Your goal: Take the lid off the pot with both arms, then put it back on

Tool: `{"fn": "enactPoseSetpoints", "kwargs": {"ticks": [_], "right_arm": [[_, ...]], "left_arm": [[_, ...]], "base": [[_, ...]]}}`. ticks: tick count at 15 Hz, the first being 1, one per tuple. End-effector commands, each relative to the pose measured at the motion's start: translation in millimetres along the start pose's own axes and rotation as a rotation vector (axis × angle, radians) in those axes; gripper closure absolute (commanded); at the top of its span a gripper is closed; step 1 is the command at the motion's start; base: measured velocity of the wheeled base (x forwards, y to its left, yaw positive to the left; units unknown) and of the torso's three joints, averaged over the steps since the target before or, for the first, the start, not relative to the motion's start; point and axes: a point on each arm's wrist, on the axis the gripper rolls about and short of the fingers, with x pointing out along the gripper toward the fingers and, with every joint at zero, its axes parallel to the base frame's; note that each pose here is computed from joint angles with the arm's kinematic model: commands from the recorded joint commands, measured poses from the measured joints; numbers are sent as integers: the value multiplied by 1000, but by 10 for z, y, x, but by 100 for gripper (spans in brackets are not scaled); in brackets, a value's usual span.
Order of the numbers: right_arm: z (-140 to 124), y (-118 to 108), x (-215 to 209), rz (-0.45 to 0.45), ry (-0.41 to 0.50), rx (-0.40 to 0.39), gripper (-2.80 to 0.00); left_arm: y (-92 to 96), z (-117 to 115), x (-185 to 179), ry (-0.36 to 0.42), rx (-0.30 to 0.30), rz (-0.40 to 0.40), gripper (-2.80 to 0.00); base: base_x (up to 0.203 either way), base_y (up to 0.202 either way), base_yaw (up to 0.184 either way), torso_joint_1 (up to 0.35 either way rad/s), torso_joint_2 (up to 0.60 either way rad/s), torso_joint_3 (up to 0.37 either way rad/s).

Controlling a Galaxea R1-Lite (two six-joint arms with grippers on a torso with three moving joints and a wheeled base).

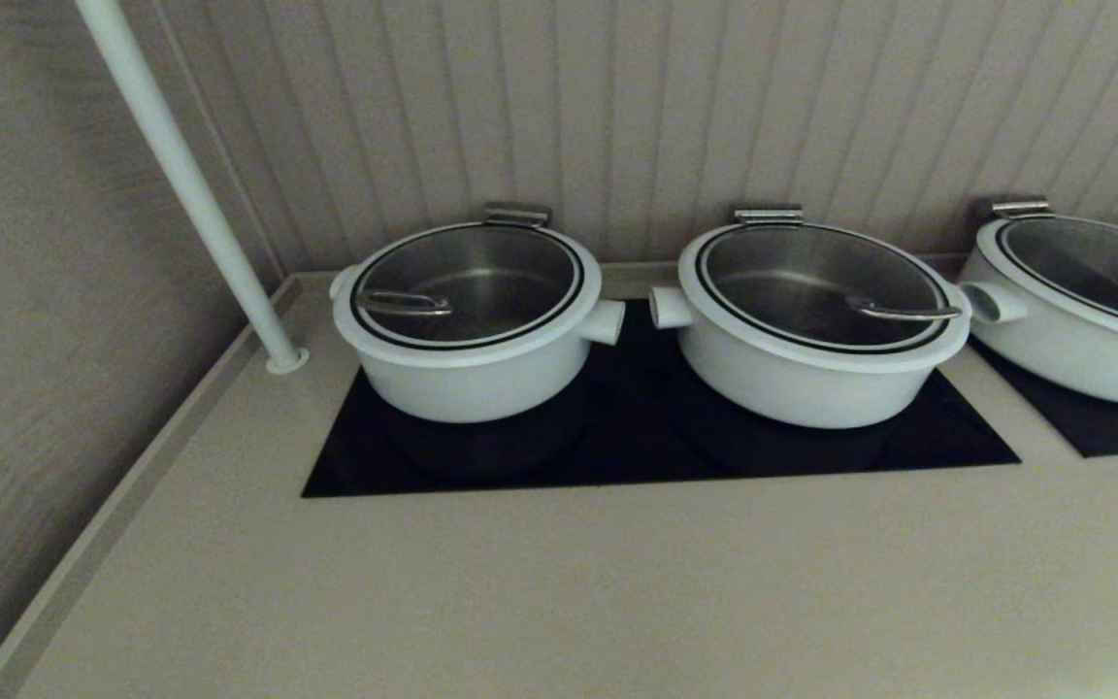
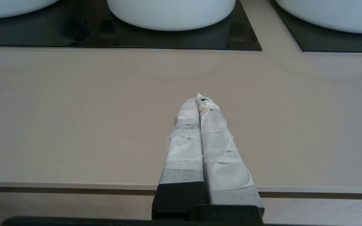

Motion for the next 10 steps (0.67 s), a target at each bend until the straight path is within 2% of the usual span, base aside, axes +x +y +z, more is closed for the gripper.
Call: {"fn": "enactPoseSetpoints", "kwargs": {"ticks": [1, 10], "right_arm": [[1, 0, 1, 1, 1, -1, 0], [1, 0, 1, -1, 1, 1, 0]], "left_arm": [[0, -1, -1, -1, 0, 0, 0], [0, -1, -1, -1, -4, 2, 0]], "base": [[0, 0, 0, 0, 0, 0], [0, 0, 0, 0, 0, 0]]}}
